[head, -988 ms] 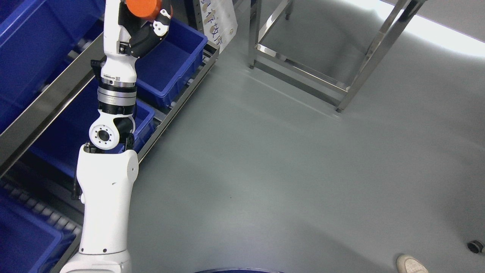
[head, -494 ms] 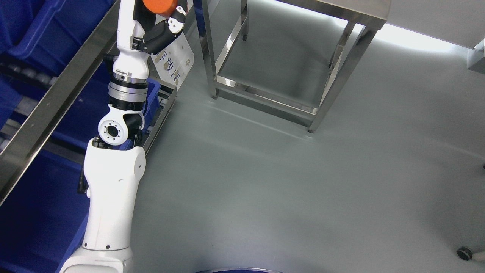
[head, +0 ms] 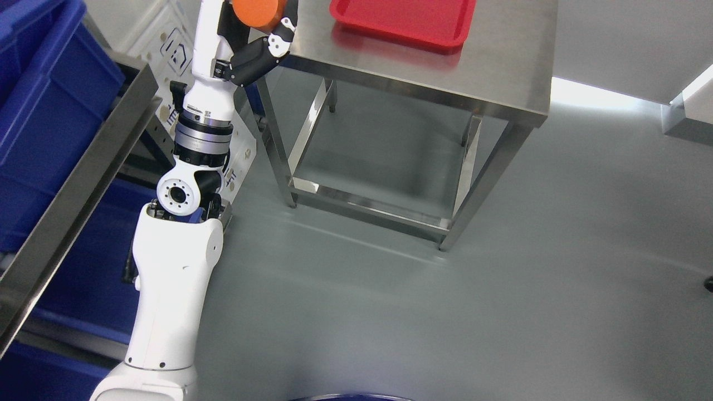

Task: Grab orange capacitor from left shelf to right desk
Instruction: 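Lower the capacitor onto the red tray with the left hand, then open the left hand to release the capacitor upright on the tray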

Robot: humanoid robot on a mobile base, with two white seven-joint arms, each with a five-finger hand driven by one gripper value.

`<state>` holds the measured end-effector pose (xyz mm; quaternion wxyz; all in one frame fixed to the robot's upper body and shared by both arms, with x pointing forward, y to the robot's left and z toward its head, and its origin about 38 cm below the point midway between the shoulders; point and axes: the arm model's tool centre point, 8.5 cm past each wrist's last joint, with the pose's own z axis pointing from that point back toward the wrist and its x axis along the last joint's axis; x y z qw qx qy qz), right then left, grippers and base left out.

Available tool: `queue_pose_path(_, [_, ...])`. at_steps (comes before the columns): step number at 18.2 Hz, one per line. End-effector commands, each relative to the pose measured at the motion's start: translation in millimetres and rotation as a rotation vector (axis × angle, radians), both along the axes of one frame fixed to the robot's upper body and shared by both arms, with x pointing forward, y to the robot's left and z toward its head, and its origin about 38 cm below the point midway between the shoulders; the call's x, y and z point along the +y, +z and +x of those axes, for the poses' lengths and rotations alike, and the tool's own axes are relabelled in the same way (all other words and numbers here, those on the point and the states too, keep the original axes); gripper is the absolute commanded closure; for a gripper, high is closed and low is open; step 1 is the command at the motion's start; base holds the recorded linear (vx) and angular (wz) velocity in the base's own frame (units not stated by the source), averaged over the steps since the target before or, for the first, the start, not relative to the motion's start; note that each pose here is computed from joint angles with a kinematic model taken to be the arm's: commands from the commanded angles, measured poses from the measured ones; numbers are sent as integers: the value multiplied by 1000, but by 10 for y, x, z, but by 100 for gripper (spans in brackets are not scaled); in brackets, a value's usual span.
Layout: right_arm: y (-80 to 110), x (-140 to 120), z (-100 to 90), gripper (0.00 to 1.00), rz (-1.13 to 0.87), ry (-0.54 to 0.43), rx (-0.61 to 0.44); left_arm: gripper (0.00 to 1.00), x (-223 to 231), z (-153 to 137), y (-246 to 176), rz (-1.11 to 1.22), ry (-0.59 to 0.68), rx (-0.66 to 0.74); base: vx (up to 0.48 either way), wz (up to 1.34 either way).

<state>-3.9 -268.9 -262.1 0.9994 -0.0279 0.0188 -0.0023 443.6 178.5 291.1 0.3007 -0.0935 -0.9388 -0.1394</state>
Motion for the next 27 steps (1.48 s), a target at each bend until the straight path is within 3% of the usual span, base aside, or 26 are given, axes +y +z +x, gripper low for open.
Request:
queue_pose_path(1, [4, -114, 27, 0, -17, -6, -20, 98, -222, -40, -50, 46, -65, 4, 479, -47])
queue_pose_path(10, [4, -114, 29, 0, -17, -6, -22, 98, -605, -158, -248, 78, -175, 44, 428, -83])
queue_pose_path(16, [4, -114, 27, 0, -17, -6, -20, 97, -1213, -167, -923, 239, -298, 351, 262, -121])
queue_pose_path(21, [4, -114, 29, 0, -17, -6, -22, 96, -1224, 7, -1389, 342, -259, 530, 113, -165])
queue_pose_path(27, [4, -114, 27, 0, -17, -6, -20, 93, -1111, 94, -1379, 326, -221, 539, 31, -16])
